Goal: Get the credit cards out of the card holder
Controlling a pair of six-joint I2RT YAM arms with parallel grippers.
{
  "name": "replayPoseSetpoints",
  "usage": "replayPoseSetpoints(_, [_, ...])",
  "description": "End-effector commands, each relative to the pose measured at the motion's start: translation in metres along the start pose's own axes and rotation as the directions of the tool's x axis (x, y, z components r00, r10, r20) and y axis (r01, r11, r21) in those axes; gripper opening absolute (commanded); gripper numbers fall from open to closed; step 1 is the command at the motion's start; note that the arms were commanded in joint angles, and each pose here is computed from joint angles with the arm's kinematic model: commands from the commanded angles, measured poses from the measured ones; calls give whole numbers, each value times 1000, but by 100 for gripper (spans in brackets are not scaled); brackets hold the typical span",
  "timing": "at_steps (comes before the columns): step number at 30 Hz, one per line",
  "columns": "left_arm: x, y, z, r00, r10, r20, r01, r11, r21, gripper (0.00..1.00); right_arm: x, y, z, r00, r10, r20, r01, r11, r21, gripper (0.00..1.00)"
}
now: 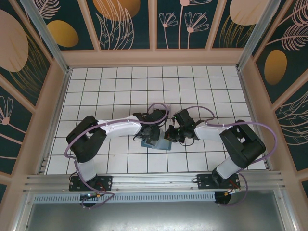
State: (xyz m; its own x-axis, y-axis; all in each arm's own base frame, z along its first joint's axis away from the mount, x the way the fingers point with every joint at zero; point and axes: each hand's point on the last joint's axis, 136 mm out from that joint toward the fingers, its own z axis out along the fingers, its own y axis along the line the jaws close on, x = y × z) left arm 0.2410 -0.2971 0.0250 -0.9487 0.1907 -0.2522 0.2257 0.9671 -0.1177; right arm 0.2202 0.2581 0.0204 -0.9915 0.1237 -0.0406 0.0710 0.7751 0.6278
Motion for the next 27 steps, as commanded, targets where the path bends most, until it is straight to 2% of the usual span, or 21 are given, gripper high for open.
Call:
replayPoseSetpoints(1, [-3, -17, 3, 1000, 25, -2, -25, 998, 52, 47, 15, -20, 6, 999, 12, -50, -8, 997, 71, 2])
replayPoseSetpoints(17, [-4, -38, -6, 1000, -11, 28, 5, 980, 201, 45, 18, -21, 8, 998, 15, -53, -11, 997, 75, 2])
replayPoseSetpoints(27, [-12, -27, -17, 998, -7, 63, -2, 991, 134, 48, 20, -22, 10, 998, 17, -60, -12, 997, 80, 2])
